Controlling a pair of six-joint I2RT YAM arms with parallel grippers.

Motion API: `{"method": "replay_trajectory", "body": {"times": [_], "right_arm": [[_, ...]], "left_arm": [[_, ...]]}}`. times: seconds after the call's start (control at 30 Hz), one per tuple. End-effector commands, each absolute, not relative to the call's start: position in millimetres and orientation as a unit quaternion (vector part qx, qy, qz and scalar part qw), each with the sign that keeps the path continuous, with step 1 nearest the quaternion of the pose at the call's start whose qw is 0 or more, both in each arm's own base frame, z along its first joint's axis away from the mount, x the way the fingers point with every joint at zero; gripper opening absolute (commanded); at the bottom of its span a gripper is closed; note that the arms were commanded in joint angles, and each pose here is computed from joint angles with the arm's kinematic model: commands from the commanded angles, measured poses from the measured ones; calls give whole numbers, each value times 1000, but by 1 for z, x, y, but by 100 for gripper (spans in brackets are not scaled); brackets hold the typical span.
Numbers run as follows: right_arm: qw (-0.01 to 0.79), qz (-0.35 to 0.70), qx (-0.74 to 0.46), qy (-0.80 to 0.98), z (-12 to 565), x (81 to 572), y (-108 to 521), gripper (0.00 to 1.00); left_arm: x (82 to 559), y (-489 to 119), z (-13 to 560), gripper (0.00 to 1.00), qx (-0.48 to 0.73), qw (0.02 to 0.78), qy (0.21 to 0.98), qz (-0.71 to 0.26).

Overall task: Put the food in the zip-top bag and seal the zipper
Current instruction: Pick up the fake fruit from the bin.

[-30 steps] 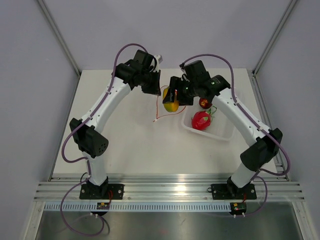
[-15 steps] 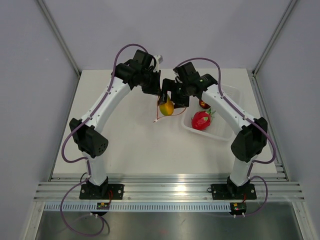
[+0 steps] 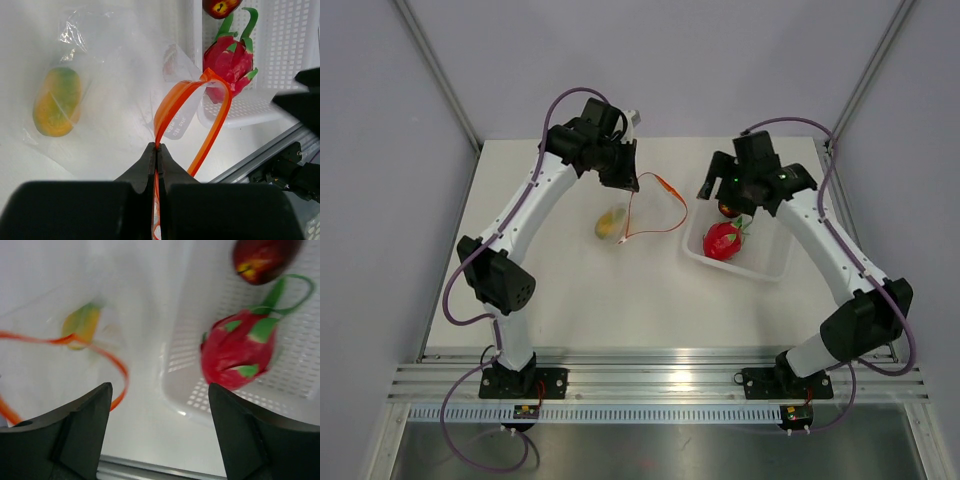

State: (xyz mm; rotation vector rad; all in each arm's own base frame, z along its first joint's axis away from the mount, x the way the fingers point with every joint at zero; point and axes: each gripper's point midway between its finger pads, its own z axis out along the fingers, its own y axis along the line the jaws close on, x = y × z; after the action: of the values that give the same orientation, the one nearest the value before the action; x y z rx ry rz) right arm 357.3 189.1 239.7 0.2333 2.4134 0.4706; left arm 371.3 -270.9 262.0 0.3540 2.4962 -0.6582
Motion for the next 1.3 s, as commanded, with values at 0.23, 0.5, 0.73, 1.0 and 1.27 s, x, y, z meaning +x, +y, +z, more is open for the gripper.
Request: {"method": "replay_trajectory", "body": {"times": [0.23, 0.5, 0.73, 1.0, 1.27], "right_arm": [[314, 106, 243, 912, 185, 437, 80, 99], [283, 111, 290, 908, 136, 487, 74, 99], [258, 105, 294, 914, 101, 510, 74, 99], [224, 92, 293, 925, 67, 517, 74, 100], [236, 126, 292, 918, 85, 511, 82, 50]], "left_arm": [[368, -267, 281, 0, 138, 287, 913, -254], [362, -265, 277, 0, 135, 285, 914, -255], [357, -262, 274, 0, 135, 282, 916, -252], [357, -262, 274, 0, 133, 282, 916, -253], [359, -263, 275, 0, 130, 283, 916, -254]]}}
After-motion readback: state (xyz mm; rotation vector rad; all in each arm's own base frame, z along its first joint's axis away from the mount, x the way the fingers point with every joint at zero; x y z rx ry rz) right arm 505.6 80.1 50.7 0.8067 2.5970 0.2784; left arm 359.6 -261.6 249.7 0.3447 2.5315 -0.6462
